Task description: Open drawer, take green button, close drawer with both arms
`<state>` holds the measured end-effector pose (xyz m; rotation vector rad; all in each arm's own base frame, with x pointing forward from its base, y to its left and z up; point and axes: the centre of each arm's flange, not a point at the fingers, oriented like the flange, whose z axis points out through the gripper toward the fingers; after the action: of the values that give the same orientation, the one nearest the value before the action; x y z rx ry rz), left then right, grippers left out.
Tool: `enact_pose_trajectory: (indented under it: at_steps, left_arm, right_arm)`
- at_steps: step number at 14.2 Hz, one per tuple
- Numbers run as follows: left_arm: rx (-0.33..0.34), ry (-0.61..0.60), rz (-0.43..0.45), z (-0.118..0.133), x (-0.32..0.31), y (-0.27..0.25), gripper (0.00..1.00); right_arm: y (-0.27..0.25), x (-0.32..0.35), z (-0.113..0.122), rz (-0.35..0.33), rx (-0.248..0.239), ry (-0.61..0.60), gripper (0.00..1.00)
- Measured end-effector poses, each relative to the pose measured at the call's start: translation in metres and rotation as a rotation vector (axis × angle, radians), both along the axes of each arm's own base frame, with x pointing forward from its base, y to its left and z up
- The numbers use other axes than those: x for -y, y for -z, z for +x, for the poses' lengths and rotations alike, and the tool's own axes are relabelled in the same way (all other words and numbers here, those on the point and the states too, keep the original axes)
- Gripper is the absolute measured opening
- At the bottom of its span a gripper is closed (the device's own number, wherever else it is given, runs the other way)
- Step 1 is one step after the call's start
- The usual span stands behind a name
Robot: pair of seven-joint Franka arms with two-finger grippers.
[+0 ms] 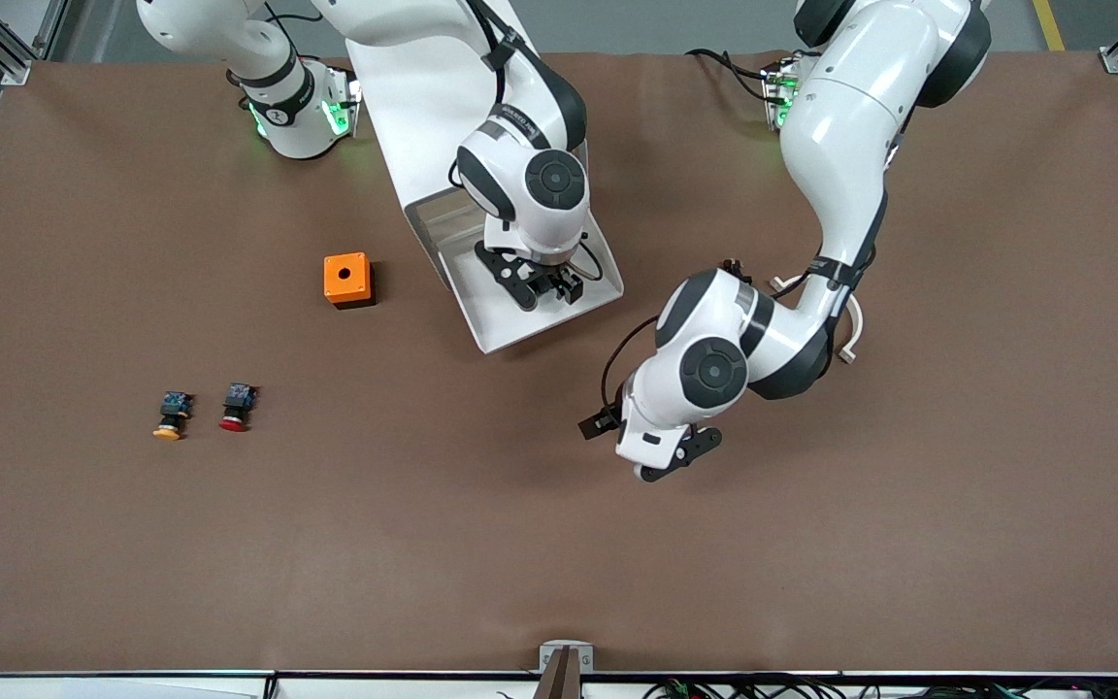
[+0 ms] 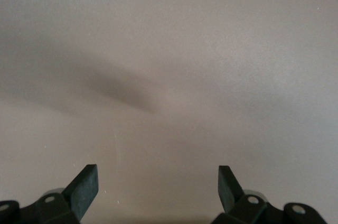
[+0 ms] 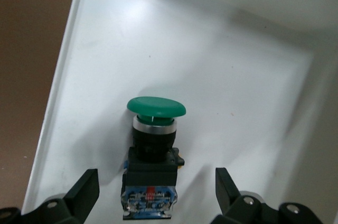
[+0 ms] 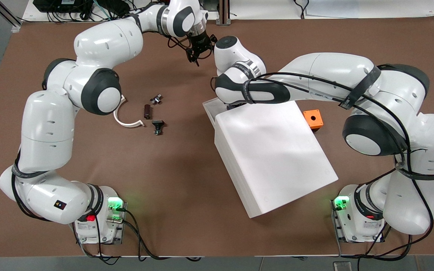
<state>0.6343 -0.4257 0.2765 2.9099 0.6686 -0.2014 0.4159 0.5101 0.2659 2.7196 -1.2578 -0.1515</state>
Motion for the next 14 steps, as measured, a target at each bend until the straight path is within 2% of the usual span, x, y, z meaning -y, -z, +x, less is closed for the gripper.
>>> enact_pose_trajectory:
  at_steps: [3,8,11,13,14]
  left_arm:
    - [0.011,-0.059,0.067,-0.013,0.012,0.010,1.00]
    - [-0.007,-0.129,0.088,-0.028,0.028,0.016,1.00]
    - [-0.016,-0.148,0.096,-0.032,0.032,0.018,1.00]
    - [-0.027,-0.146,0.106,-0.034,0.031,0.022,1.00]
    - [-0.029,-0.146,0.108,-0.035,0.031,0.023,1.00]
  right_arm:
    - [0.001,-0.001,-0.002,-0.002,0.000,0.001,0.92]
    - [-0.003,-0.003,0.001,0.005,0.006,0.002,0.42]
    - [-0.013,-0.003,0.008,0.017,0.023,0.010,0.42]
    - [-0.035,0.003,0.024,0.029,0.035,0.024,0.42]
    - [-0.051,0.010,0.035,0.028,0.026,0.017,0.42]
